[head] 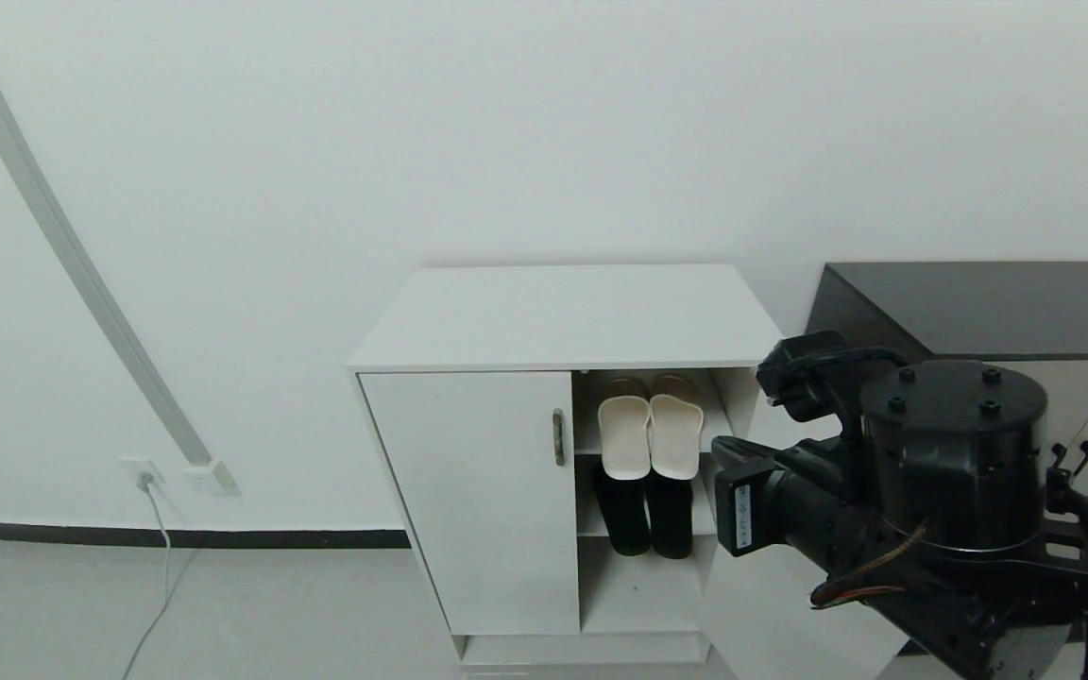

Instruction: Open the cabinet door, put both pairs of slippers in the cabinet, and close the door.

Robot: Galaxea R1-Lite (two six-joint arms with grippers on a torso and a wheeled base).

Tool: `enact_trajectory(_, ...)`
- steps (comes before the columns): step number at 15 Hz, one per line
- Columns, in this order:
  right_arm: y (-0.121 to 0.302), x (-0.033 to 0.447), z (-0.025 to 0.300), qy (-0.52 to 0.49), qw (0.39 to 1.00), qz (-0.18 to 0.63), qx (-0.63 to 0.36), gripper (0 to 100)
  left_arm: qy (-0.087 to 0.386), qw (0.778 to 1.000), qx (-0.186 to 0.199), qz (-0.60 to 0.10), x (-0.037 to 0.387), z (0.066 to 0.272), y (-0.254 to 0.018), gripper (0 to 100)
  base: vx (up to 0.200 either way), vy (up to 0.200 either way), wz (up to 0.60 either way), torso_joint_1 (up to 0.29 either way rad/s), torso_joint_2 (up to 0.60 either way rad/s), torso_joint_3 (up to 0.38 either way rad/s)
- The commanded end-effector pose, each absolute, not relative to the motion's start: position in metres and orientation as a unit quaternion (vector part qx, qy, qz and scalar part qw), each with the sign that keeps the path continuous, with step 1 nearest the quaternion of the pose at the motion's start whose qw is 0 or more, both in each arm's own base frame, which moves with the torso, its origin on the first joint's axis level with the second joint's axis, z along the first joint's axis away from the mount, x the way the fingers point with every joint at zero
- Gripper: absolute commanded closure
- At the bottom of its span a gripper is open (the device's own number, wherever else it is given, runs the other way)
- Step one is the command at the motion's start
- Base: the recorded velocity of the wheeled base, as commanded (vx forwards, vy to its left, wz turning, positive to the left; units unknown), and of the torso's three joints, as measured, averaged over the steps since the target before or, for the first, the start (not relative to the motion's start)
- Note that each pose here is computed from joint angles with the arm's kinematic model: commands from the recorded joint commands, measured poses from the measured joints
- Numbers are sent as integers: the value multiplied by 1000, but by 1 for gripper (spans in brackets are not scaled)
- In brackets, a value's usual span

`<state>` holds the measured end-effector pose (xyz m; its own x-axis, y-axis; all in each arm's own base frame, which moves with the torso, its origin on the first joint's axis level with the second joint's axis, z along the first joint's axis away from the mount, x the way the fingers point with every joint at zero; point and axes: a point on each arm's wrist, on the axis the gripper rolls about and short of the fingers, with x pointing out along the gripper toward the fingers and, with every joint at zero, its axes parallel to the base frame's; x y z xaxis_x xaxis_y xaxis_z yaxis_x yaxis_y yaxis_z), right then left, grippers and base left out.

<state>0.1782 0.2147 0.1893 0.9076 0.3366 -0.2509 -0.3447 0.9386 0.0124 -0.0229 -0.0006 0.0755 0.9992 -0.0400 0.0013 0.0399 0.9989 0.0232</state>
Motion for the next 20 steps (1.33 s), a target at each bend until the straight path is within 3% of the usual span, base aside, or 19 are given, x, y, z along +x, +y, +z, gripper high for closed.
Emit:
enact_trajectory(1,214,177,189,126,976,175,-16,100,0,1000,12,-20,-23,75,-1,100,0,0,0,0,0,0)
enact_trajectory(7,214,177,189,126,977,174,-17,100,0,1000,12,-20,-23,75,-1,100,0,0,0,0,0,0)
enact_trajectory(14,213,178,189,126,977,172,-17,100,0,1000,12,-20,-23,75,-1,100,0,0,-600,3,0,0)
enact_trajectory(20,212,179,188,126,977,169,-17,100,0,1000,12,-19,-23,75,-1,100,0,0,0,0,0,0)
